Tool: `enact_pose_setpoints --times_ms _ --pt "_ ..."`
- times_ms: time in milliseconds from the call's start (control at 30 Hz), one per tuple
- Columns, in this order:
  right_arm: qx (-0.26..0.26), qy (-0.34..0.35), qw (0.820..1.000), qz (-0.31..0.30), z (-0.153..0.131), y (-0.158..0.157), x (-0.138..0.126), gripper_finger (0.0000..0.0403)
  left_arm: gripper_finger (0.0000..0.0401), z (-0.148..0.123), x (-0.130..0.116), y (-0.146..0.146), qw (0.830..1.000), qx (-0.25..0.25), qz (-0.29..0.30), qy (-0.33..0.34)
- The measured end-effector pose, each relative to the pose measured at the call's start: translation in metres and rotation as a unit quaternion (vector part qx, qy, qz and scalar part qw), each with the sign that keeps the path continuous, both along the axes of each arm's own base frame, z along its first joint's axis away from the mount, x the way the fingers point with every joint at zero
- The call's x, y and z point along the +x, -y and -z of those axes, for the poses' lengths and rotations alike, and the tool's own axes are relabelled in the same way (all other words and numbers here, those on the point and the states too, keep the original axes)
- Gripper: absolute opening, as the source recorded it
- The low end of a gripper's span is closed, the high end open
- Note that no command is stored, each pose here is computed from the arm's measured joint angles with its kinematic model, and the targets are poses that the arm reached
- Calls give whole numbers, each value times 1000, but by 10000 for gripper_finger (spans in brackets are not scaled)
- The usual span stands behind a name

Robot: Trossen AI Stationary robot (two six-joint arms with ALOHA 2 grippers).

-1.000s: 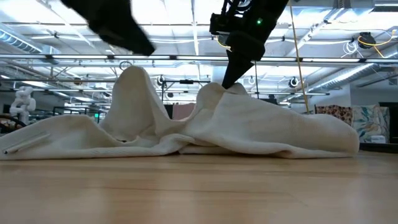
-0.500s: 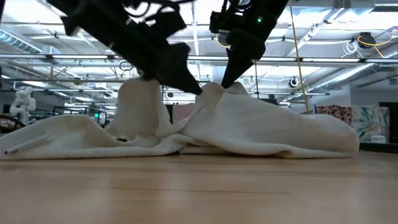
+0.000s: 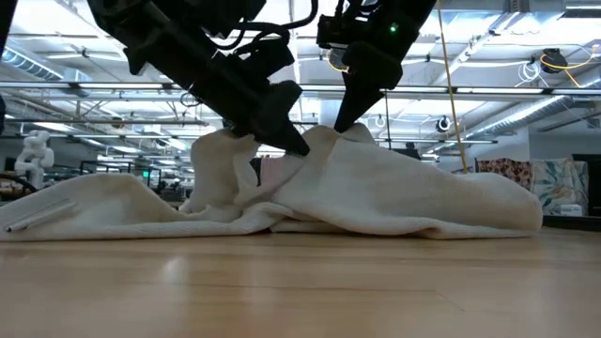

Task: Roll towel
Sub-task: Fold the white towel

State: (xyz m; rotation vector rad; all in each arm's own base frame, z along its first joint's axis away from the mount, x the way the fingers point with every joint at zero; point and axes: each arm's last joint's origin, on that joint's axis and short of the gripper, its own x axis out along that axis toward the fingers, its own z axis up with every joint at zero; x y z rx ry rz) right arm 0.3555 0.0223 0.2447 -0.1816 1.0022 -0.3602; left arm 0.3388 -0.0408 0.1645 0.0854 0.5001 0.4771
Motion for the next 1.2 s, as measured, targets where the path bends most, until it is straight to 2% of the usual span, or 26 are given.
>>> enact_pose_setpoints --times_ms 133,267,333,433,600,767,900,1033,1100,1200 --pt "-31 0 999 9 -3 -8 -4 15 7 -17 -4 -3 1000 23 -6 16" --pt "-48 -20 998 26 -4 -18 -14 43 5 -42 -12 -4 999 31 15 36" --pt "-40 -29 998 37 -2 -25 -19 61 5 -51 -18 -5 999 16 40 32" --pt "-30 -32 998 36 -1 -43 -26 89 5 -61 -29 -7 997 -33 73 17" --pt "-15 42 999 12 9 -80 -27 133 5 -69 -39 -10 992 -78 101 7" --pt "-66 158 985 7 27 -97 -24 174 5 -70 -37 -8 983 -108 146 14" --pt "-98 202 974 27 37 -93 -24 198 5 -70 -35 -7 981 -113 156 22" --pt "-126 203 970 46 39 -87 -24 196 5 -71 -34 -6 980 -124 152 30" --pt "-134 201 969 44 39 -87 -24 178 5 -71 -34 -6 980 -124 152 29" --pt "-150 198 967 49 39 -85 -24 130 5 -71 -34 -6 980 -124 152 31"
